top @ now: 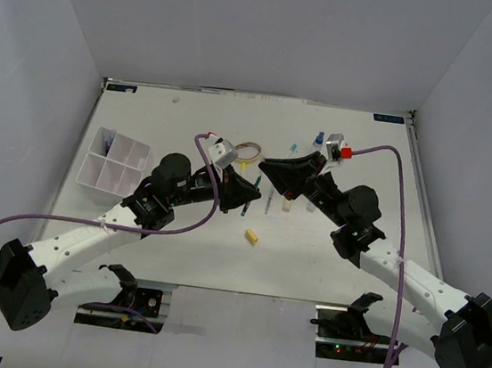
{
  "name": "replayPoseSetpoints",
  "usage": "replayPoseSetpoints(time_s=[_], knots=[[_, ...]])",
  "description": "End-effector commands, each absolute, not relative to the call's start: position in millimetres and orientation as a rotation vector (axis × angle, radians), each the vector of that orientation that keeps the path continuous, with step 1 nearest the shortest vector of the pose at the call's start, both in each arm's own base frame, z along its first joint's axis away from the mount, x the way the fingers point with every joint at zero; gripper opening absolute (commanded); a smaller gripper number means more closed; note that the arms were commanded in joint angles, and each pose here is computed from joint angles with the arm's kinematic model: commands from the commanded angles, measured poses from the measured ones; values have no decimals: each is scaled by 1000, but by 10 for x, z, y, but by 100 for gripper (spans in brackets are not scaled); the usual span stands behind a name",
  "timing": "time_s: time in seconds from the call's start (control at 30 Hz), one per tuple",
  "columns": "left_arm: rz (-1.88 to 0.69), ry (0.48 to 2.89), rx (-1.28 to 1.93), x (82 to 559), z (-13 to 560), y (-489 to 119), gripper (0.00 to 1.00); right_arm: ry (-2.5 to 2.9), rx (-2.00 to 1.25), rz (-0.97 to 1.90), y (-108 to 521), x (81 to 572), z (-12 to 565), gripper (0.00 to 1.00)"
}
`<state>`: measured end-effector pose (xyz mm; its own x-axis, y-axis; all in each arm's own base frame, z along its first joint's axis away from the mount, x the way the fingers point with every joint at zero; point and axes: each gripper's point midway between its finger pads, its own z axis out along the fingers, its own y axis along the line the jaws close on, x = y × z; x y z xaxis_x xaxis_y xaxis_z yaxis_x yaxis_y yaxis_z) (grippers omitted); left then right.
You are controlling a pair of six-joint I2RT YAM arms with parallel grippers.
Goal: Sort the stationery into containers
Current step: Close the pen cap on the pen.
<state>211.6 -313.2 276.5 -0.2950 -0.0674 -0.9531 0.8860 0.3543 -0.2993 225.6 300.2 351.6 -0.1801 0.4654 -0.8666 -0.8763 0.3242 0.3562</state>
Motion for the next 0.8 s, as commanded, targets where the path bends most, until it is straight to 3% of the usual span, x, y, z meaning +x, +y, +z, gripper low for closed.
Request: replayPoseSetpoints(time_s=[0.0,0.77], knots=[[-1168,1519,769,2042,2879,-3104,0,1184,-422,1262,2985,2261,3609,8],[-1161,1520,731,2077,2892,-3085,0,1179,-425,1278,2987,2214,3615,8]])
